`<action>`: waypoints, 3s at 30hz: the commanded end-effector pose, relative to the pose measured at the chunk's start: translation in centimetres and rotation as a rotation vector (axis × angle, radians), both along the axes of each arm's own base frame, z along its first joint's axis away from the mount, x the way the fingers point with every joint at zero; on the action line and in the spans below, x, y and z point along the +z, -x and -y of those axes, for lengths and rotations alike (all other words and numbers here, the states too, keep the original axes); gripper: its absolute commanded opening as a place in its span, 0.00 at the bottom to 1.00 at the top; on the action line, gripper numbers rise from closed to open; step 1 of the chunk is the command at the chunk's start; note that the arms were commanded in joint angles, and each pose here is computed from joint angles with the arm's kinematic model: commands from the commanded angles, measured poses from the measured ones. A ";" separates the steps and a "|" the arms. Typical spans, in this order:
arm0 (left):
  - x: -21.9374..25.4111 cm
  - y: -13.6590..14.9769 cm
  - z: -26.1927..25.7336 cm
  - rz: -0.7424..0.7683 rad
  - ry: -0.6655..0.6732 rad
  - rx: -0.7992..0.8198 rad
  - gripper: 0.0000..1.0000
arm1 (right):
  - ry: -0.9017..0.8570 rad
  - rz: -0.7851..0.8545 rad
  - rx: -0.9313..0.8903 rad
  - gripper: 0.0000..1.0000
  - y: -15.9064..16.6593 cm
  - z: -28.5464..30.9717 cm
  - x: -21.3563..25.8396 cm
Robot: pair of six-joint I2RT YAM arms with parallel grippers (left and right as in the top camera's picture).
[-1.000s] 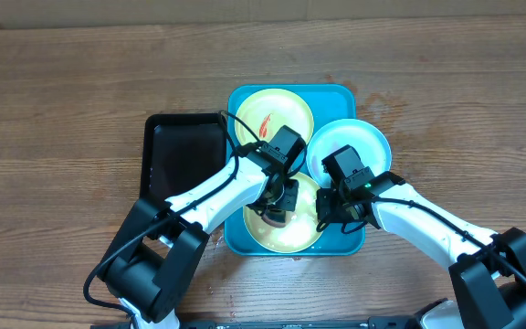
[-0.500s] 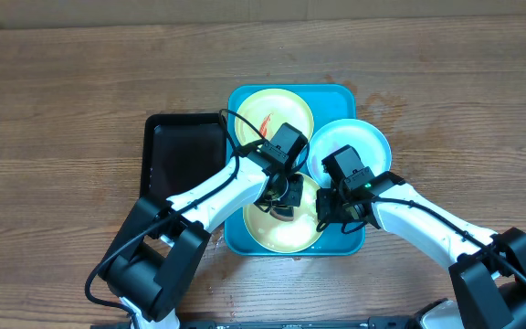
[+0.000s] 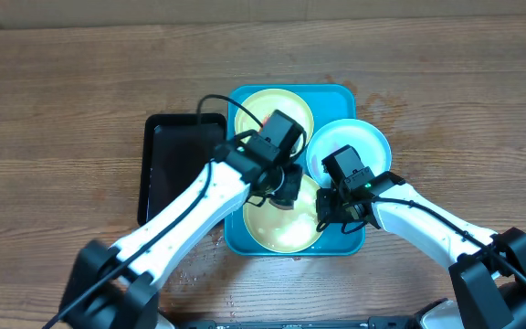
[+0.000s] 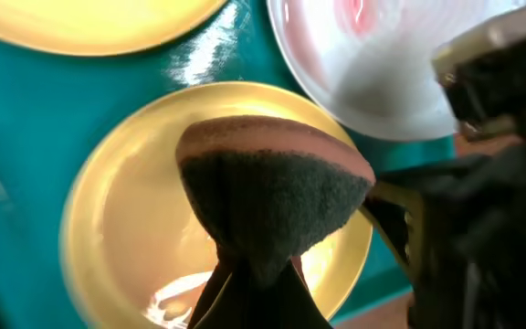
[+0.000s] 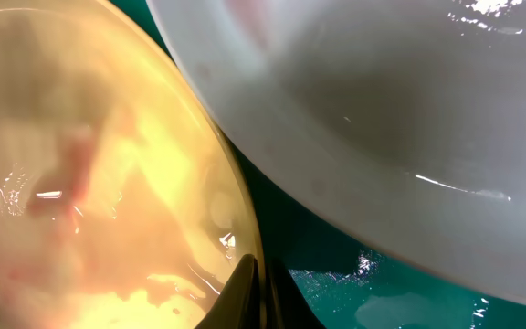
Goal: Clean dirty plates on tray and stack at the side
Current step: 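Scrub the lower yellow plate with the sponge in the left gripper, then return the sponge to the black tray with the left gripper, then grasp the cleaned yellow plate rim with right gripper and lift it leftward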
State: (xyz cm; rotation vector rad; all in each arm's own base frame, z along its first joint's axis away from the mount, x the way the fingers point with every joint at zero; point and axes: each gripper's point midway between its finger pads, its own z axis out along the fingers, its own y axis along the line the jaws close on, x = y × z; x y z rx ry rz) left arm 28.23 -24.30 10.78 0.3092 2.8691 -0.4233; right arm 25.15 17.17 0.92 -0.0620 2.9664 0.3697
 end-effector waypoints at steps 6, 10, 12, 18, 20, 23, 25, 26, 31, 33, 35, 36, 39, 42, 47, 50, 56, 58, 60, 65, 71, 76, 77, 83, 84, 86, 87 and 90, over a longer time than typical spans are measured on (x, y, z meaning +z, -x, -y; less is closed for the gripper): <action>-4.8 1.1 -2.0 -0.095 -0.170 -0.056 0.04 | 0.001 -0.007 0.011 0.04 0.3 -0.1 -0.2; -8.5 1.6 -2.9 -0.173 -0.255 -0.056 0.04 | 0.001 -0.008 0.011 0.04 0.3 -0.1 -0.2; -10.0 1.6 -3.6 -0.189 -0.310 -0.052 0.04 | 0.001 -0.007 0.011 0.04 0.3 -0.1 -0.2; -10.9 3.0 -2.3 -0.271 -0.242 -0.135 0.04 | 0.001 -0.007 0.011 0.04 0.3 -0.1 -0.2; -9.9 3.9 -0.3 -0.307 -0.125 -0.189 0.04 | 0.001 -0.007 0.011 0.04 0.3 -0.1 -0.2; -7.8 4.0 1.9 -0.308 0.003 -0.233 0.04 | 0.000 -0.007 0.011 0.04 0.3 -0.1 -0.2; -6.3 3.0 2.2 -0.259 0.017 -0.230 0.04 | 0.001 -0.007 0.011 0.04 0.3 -0.1 -0.2; -5.4 2.2 1.9 -0.224 0.011 -0.210 0.04 | 0.001 -0.007 0.011 0.04 0.3 -0.1 -0.2; -0.2 -2.0 -2.7 -0.039 -0.130 -0.043 0.04 | 0.001 -0.008 0.011 0.15 0.3 -0.1 -0.2; 2.0 -2.9 -4.3 0.014 -0.164 -0.003 0.04 | 0.002 -0.010 0.011 0.21 0.3 0.0 -0.2; 3.9 -3.4 -5.5 0.057 -0.179 0.040 0.04 | 0.003 -0.012 0.011 0.24 0.4 0.0 -0.2; 4.9 -3.8 -6.3 0.082 -0.186 0.073 0.04 | 0.003 -0.013 0.011 0.25 0.4 0.0 -0.2; 7.2 -5.2 -9.1 0.157 -0.216 0.187 0.04 | 0.003 -0.013 0.011 0.25 0.4 0.0 -0.2; 8.2 -6.0 -12.4 0.184 -0.247 0.319 0.04 | -0.002 -0.012 0.012 0.25 0.4 -0.1 -0.2; 7.6 -6.0 -17.1 0.098 -0.241 0.477 0.04 | -0.025 -0.027 0.015 0.13 0.7 -0.5 -0.2; 7.3 -5.9 -19.1 0.043 -0.194 0.532 0.04 | -0.023 -0.034 0.016 0.08 0.9 -0.4 -0.4; 7.3 -5.9 -20.2 -0.028 -0.021 0.507 0.04 | -0.034 -0.063 -0.002 0.04 1.3 -0.6 -0.1; 7.4 -5.9 -20.9 -0.036 0.003 0.518 0.04 | -0.034 -0.070 -0.004 0.04 1.0 -0.6 0.7; 7.3 -5.9 -21.8 -0.039 0.004 0.538 0.04 | -0.034 -0.071 -0.009 0.04 0.5 -0.8 1.7; 7.3 -5.7 -22.8 -0.047 0.001 0.567 0.04 | -0.033 -0.072 -0.009 0.04 -0.6 -1.4 4.8; 7.2 -5.6 -23.0 -0.045 -0.016 0.550 0.04 | -0.031 -0.077 -0.010 0.04 -1.1 -1.7 6.9; 7.1 -5.6 -24.0 -0.034 -0.065 0.566 0.04 | -0.100 -0.092 -0.020 0.04 -1.5 -2.2 7.5; 7.1 -5.6 -24.4 -0.029 -0.082 0.573 0.04 | -0.125 -0.094 -0.027 0.04 -1.7 -2.3 7.7; 7.2 -5.3 -27.1 -0.015 -0.157 0.661 0.04 | -0.208 -0.061 -0.079 0.04 -3.6 -2.7 8.5; 7.2 -5.2 -27.3 -0.016 -0.158 0.670 0.04 | -0.217 -0.048 -0.087 0.04 -3.9 -2.9 8.6; 7.2 -5.1 -27.8 -0.019 -0.159 0.685 0.04 | -0.238 -0.023 -0.098 0.04 -4.5 -3.5 8.9; 7.2 -5.1 -28.0 -0.020 -0.159 0.690 0.04 | -0.249 -0.010 -0.108 0.04 -4.9 -3.9 9.1; 7.2 -5.0 -28.2 -0.024 -0.158 0.697 0.04 | -0.280 0.040 -0.130 0.04 -6.0 -4.9 9.6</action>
